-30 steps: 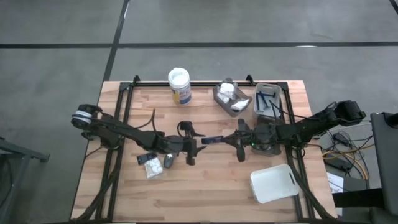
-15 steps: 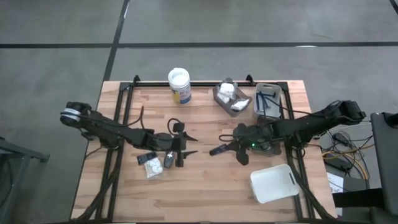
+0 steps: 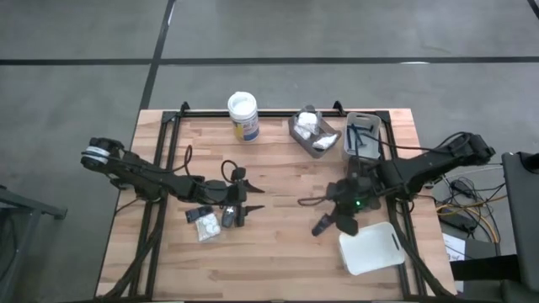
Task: Pick & Place Travel size toiletries
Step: Put the right blue shave cream into the white bin, then put the gray deodorant into the bottom black bin
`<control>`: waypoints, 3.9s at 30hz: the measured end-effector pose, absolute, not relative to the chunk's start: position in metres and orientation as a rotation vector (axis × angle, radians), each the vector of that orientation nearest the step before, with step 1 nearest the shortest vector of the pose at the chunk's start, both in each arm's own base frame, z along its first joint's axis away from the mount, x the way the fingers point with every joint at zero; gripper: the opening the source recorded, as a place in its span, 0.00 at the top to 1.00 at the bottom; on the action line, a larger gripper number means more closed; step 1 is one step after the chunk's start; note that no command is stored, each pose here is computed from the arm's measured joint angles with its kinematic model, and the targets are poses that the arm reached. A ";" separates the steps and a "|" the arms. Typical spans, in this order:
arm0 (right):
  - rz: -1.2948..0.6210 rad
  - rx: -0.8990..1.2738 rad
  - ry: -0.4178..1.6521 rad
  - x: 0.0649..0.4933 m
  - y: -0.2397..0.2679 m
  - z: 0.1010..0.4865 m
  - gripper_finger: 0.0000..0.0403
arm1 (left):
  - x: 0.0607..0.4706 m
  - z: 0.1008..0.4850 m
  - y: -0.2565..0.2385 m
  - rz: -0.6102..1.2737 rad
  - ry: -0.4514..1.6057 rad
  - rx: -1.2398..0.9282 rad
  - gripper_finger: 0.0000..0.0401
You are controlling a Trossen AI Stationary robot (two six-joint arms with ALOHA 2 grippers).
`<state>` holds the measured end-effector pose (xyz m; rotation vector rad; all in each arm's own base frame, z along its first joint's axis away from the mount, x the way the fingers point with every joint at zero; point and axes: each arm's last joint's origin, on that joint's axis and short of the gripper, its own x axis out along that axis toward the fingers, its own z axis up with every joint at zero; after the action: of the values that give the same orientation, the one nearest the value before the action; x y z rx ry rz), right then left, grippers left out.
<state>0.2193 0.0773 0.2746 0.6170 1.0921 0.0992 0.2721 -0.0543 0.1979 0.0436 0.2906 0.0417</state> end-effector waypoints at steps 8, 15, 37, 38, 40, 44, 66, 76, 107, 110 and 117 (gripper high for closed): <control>0.255 0.772 1.278 0.201 0.108 0.275 0.98 | 0.272 0.198 -0.054 0.042 0.291 0.041 0.43; 0.071 0.850 1.478 0.172 0.118 0.275 0.98 | 0.272 0.198 -0.054 0.044 0.291 0.033 0.43; -0.307 0.732 1.517 0.153 0.103 0.248 0.98 | 0.272 0.198 -0.054 0.047 0.291 0.012 0.43; -0.310 0.729 1.517 0.153 0.103 0.247 0.98 | 0.272 0.197 -0.054 0.047 0.291 0.012 0.43; -0.319 0.727 1.523 0.152 0.102 0.244 0.98 | 0.272 0.198 -0.054 0.047 0.291 0.012 0.43; -0.337 0.718 1.536 0.150 0.101 0.238 0.98 | 0.272 0.197 -0.054 0.048 0.292 0.012 0.43; -0.287 0.750 1.496 0.155 0.104 0.229 0.90 | 0.272 0.197 -0.054 0.048 0.298 0.014 0.43; -0.272 0.765 1.481 0.157 0.106 0.230 0.72 | 0.272 0.197 -0.054 0.048 0.301 0.015 0.43; -0.041 0.437 0.996 0.187 0.113 0.278 0.61 | 0.264 0.199 -0.053 0.044 0.354 -0.015 0.43; -0.027 0.350 0.886 0.193 0.114 0.277 0.62 | 0.263 0.199 -0.054 0.033 0.369 -0.022 0.43; 0.037 0.071 0.644 0.206 0.117 0.251 0.66 | 0.262 0.205 -0.064 -0.041 0.313 0.069 0.43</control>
<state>0.2059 0.1174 0.2509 0.0710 0.6440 0.0367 0.2624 -0.0637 0.2047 0.0687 0.3128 -0.0414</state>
